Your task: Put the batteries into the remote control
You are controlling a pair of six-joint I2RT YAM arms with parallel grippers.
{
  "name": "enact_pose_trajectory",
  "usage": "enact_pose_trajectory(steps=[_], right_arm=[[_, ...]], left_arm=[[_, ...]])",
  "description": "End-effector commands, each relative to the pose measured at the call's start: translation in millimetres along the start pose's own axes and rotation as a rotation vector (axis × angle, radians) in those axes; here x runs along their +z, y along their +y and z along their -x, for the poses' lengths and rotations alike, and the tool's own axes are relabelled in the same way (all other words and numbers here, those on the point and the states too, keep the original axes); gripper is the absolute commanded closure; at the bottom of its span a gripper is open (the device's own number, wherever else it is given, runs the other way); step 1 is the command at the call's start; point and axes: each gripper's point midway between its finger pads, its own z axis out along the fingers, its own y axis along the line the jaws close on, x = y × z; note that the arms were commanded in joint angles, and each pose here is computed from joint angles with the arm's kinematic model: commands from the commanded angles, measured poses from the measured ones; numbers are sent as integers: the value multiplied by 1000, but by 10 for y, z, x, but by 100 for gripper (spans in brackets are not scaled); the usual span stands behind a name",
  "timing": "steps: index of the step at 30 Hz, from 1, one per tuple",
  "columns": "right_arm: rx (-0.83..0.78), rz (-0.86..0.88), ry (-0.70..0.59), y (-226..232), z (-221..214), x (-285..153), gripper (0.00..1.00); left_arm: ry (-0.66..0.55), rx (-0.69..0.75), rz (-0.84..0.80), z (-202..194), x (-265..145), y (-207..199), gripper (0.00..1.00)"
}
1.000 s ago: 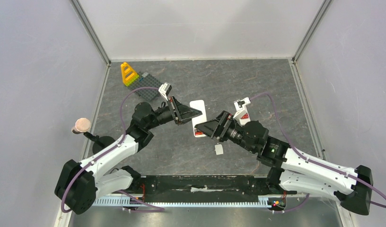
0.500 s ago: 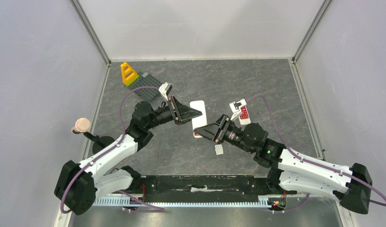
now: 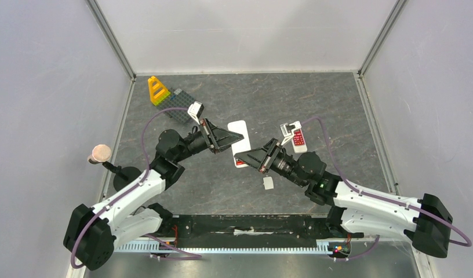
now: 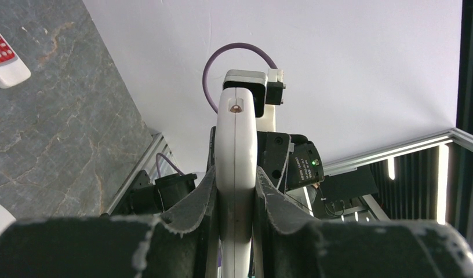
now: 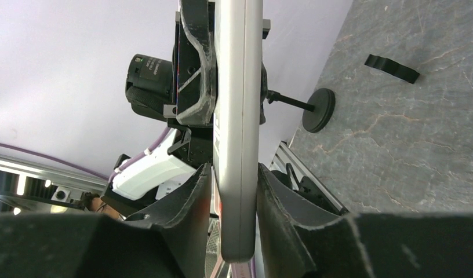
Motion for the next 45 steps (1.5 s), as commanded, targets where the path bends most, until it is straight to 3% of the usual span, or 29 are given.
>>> enact_pose_trajectory(steps=[1, 4, 9, 13, 21, 27, 34, 42, 45], right_arm=[[5, 88, -35, 229, 88, 42, 79], [-7, 89, -26, 225, 72, 33, 87], [-67, 77, 45, 195, -9, 6, 91], [-94, 71, 168, 180, -62, 10, 91], [-159, 159, 446, 281, -246, -22, 92], [-134, 192, 545, 271, -380, -73, 92], [-94, 204, 561, 235, -396, -70, 91], [-68, 180, 549, 153, -339, -59, 92], [-65, 173, 547, 117, -342, -65, 91]], left_arm=[[-28, 19, -79, 38, -33, -245, 92], [-11, 28, -82, 3, -54, -262, 82], [58, 33, -61, -72, -118, -234, 50], [123, 38, -14, -18, -270, -121, 43], [181, 90, 91, 40, -398, 90, 41], [199, 101, 70, 7, -405, 71, 41], [257, 79, 59, -127, -478, 104, 55], [283, 83, 52, -202, -531, 107, 47], [290, 96, 43, -213, -539, 82, 50]])
